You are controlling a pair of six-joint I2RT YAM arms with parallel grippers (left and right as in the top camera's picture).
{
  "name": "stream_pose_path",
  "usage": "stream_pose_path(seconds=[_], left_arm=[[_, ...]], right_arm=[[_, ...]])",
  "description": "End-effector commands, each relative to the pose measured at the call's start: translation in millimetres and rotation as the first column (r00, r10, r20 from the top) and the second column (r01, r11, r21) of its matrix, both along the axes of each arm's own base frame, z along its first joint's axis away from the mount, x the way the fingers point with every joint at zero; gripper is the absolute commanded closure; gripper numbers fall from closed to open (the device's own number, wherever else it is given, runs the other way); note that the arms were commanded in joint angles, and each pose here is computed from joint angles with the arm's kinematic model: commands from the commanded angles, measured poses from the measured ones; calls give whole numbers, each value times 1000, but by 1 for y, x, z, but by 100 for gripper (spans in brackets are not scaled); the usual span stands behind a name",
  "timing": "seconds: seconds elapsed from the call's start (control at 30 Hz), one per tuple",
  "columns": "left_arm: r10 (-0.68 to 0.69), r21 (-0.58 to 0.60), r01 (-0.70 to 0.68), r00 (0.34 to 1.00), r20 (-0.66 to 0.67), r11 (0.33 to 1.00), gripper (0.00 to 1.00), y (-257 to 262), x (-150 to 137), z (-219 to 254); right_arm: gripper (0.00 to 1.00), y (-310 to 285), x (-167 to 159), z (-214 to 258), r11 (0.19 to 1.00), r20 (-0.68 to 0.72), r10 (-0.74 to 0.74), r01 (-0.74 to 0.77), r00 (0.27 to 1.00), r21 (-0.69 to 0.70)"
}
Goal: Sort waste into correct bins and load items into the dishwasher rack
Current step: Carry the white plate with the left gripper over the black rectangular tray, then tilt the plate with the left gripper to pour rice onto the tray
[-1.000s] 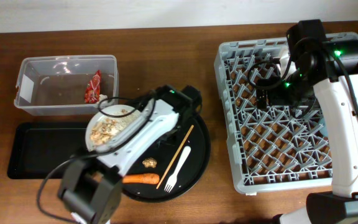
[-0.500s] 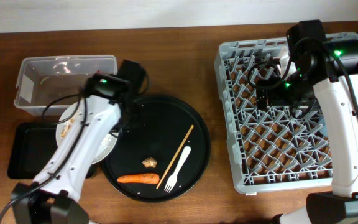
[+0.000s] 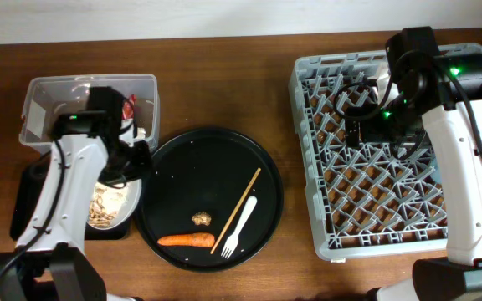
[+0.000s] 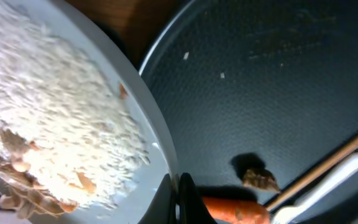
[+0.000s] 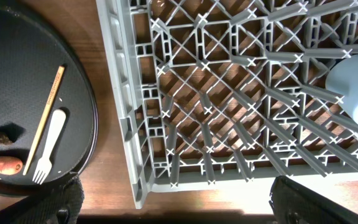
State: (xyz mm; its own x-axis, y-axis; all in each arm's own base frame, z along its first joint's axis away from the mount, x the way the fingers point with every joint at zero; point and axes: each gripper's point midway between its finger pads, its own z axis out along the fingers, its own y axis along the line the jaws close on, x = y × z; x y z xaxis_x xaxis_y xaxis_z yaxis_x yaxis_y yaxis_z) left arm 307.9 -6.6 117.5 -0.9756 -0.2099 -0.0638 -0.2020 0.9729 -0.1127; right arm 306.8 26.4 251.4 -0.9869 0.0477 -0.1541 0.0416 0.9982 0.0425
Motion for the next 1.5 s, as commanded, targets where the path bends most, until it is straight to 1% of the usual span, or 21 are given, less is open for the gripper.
stream_pose_path(seconds=[0.0, 0.07, 0.23, 0.4, 0.5, 0.57, 0.67, 0.77, 0.87, 1.1, 1.13, 1.17, 1.2, 1.23, 1.27, 1.3, 1.33, 1.37, 1.4, 1.43, 1.47], left_arm=[[-46, -153, 54, 997, 56, 987, 100, -2, 0, 9], [-28, -192, 41, 997, 71, 981, 100, 5, 1, 11], [-5, -367, 61, 989, 151, 928, 100, 9, 5, 26], [29, -457, 71, 977, 210, 887, 100, 18, 6, 37], [61, -528, 91, 963, 262, 844, 100, 22, 7, 49], [102, -585, 92, 951, 291, 806, 100, 26, 6, 59], [176, -640, 49, 943, 282, 767, 100, 35, 3, 67], [270, -710, 21, 917, 294, 703, 100, 46, 3, 81], [331, -738, -3, 895, 299, 675, 100, 59, 2, 87], [350, -780, 36, 880, 321, 624, 100, 55, -2, 100], [333, -763, 75, 869, 366, 642, 100, 57, 2, 101], [332, -755, 75, 867, 372, 651, 100, 59, 3, 100], [352, -781, 65, 867, 353, 621, 100, 57, 2, 103], [335, -767, 114, 851, 403, 632, 100, 58, 5, 107], [342, -752, 81, 855, 389, 654, 100, 64, 8, 100], [379, -774, 14, 866, 326, 633, 100, 66, 7, 97], [370, -773, 32, 865, 339, 634, 100, 65, 6, 98], [357, -748, 30, 865, 352, 663, 100, 69, 8, 93], [371, -765, 7, 872, 320, 644, 100, 67, 5, 93], [351, -757, 38, 870, 347, 652, 100, 65, 4, 95], [349, -740, 17, 875, 337, 672, 100, 69, 5, 89]], right_arm=[[1, -2, 0, 0, 1000, 0, 3, -3, 1000, -11], [1, -2, 0, 0, 1000, 0, 3, -3, 1000, -11], [1, -2, 0, 0, 1000, 0, 3, -3, 1000, -11], [1, -2, 0, 0, 1000, 0, 3, -3, 1000, -11], [1, -3, 0, 0, 1000, 0, 3, -3, 1000, -11], [1, -3, 0, 0, 1000, 0, 3, -3, 1000, -11], [1, -3, 0, 0, 1000, 0, 4, -4, 1000, -11], [1, -3, 0, 0, 1000, 0, 4, -4, 1000, -11], [1, -3, 0, 0, 1000, 0, 4, -4, 1000, -11], [1, -3, 0, 0, 1000, 0, 4, -4, 1000, -12], [1, -3, 0, 0, 1000, 0, 4, -4, 1000, -12], [1, -3, 0, 0, 1000, 0, 4, -4, 1000, -12], [1, -3, 0, 0, 1000, 0, 4, -4, 1000, -12], [1, -3, 0, 0, 1000, -1, 4, -4, 1000, -12], [1, -3, 0, 0, 1000, 0, 4, -4, 1000, -12], [1, -3, 0, 0, 1000, 0, 4, -4, 1000, -12], [1, -3, 0, 0, 1000, -1, 4, -4, 1000, -12], [1, -3, 0, 0, 1000, -1, 4, -4, 1000, -12], [1, -3, 0, 0, 1000, -1, 4, -4, 1000, -12], [1, -3, 0, 0, 1000, -1, 4, -4, 1000, -12], [1, -3, 0, 0, 1000, -1, 4, -4, 1000, -12]])
